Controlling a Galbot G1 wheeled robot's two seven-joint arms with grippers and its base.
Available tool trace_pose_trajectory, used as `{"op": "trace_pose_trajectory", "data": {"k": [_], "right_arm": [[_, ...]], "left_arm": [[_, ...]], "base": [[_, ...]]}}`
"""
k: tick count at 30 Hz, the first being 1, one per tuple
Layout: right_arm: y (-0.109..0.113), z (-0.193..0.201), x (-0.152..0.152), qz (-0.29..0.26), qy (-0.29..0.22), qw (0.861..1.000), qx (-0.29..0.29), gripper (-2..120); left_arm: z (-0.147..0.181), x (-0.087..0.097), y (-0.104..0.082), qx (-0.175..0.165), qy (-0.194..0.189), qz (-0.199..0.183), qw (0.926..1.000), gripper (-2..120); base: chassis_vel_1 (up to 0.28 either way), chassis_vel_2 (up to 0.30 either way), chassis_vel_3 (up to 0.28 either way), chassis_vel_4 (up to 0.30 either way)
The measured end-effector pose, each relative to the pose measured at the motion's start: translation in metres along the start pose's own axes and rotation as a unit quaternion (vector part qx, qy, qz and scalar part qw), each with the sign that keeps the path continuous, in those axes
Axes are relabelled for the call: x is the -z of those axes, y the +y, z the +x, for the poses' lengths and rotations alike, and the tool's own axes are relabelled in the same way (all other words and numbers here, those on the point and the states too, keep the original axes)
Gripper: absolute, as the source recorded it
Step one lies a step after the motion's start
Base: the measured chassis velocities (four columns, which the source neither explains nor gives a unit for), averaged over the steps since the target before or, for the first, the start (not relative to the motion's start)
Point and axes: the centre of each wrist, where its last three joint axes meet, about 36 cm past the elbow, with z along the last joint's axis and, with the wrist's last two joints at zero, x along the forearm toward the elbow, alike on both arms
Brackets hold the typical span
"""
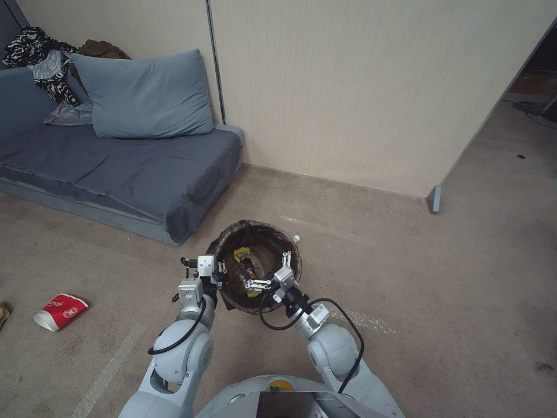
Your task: Pick up the trash bin, then pick up the garbage from the floor and place it into the trash bin.
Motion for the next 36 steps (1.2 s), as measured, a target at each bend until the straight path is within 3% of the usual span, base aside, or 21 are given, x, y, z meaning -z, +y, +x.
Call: {"op": "trace_pose_trajectory", "data": {"k": [9,13,14,15,17,18,20,21,23,29,36], "right_arm": [[-0.003,0.004,0.013,0.01,-0.019,1.0,-0.006,100],[-0.019,0.007,0.039,0.04,-0.055,0.997,-0.029,100],[-0.031,0.012,0.057,0.059,-0.075,0.994,-0.056,100],[-0.031,0.012,0.057,0.059,-0.075,0.994,-0.056,100],[-0.048,0.027,0.085,0.085,-0.1,0.984,-0.122,100],[-0.048,0.027,0.085,0.085,-0.1,0.984,-0.122,100],[-0.053,0.038,0.1,0.093,-0.111,0.973,-0.178,100],[-0.053,0.038,0.1,0.093,-0.111,0.973,-0.178,100],[-0.043,0.053,0.095,0.078,-0.1,0.961,-0.245,100],[-0.034,0.078,0.069,0.07,-0.049,0.947,-0.308,100],[-0.028,0.094,0.044,0.065,-0.031,0.943,-0.324,100]], "left_arm": [[-0.001,-0.002,0.001,0.002,0.003,-0.001,1.0,3],[-0.002,-0.003,0.002,0.005,0.003,-0.003,1.0,3],[-0.003,-0.003,0.003,0.006,0.001,-0.005,1.0,3],[-0.003,-0.003,0.003,0.006,0.001,-0.005,1.0,3],[-0.004,-0.004,0.008,0.008,-0.015,-0.019,0.9997,3],[-0.004,-0.004,0.008,0.008,-0.015,-0.019,0.9997,3],[-0.004,-0.004,0.013,0.012,-0.03,-0.033,0.9989,3],[-0.004,-0.004,0.013,0.012,-0.03,-0.033,0.9989,3],[-0.004,-0.002,0.014,0.018,-0.04,-0.031,0.9986,3],[-0.004,-0.001,0.019,0.035,-0.049,-0.019,0.998,3],[-0.002,0.0,0.024,0.044,-0.053,-0.013,0.9975,3]], "base": [[0.0,0.0,0.0,0.0],[0.0,0.0,0.0,0.0],[0.0,0.0,0.0,0.0],[0.0,0.0,0.0,0.0],[0.0,0.0,0.0,0.0],[0.0,0.0,0.0,0.0],[0.0,0.0,0.0,0.0],[0.0,0.0,0.0,0.0],[0.0,0.0,0.0,0.0],[0.0,0.0,0.0,0.0],[0.0,0.0,0.0,0.0]]}}
